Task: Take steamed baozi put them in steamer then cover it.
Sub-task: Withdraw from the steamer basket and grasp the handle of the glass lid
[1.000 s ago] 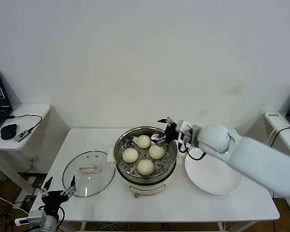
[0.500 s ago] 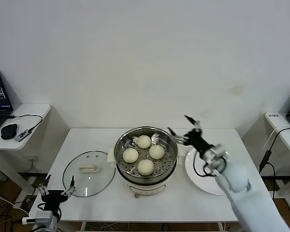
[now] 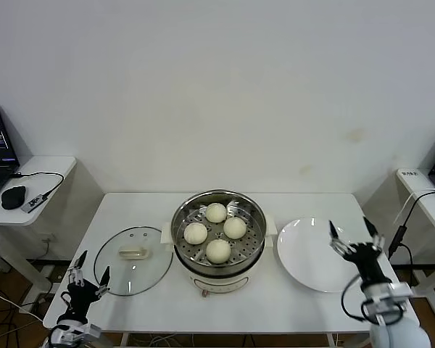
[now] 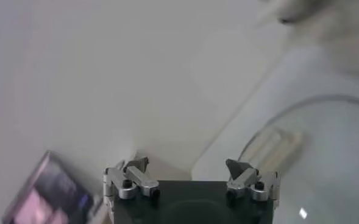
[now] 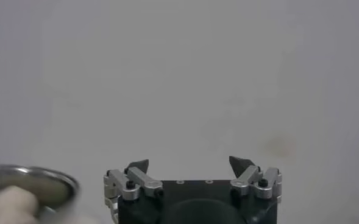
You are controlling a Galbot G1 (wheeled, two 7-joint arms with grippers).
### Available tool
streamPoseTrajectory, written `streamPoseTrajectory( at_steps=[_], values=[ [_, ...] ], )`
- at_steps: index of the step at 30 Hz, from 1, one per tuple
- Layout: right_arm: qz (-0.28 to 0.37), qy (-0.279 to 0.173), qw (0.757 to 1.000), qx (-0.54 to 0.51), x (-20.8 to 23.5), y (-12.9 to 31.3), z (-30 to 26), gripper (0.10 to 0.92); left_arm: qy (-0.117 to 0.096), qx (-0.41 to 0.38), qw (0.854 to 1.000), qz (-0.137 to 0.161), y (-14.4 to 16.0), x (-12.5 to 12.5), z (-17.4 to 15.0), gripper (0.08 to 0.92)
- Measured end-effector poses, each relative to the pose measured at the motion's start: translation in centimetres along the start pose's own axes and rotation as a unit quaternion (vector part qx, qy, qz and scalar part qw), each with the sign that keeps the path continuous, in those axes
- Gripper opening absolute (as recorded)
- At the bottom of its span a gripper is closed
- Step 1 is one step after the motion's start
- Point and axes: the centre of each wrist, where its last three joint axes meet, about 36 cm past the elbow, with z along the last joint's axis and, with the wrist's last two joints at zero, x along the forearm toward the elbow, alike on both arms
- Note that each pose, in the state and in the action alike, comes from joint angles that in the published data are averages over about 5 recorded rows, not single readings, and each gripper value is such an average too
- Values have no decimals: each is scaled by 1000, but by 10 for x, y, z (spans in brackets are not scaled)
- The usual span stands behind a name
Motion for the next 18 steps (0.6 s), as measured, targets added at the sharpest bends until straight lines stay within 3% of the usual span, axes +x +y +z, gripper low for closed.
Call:
streamPoseTrajectory(
  at_steps=[7,18],
  values=[
    [49,26,998,6,35,-10,12,823,-23,-81,996,23,-12,-19,7,823],
    [82,53,995,10,64,-11,25,823,-50,-140,988,34,-19,-55,6,823]
  ],
)
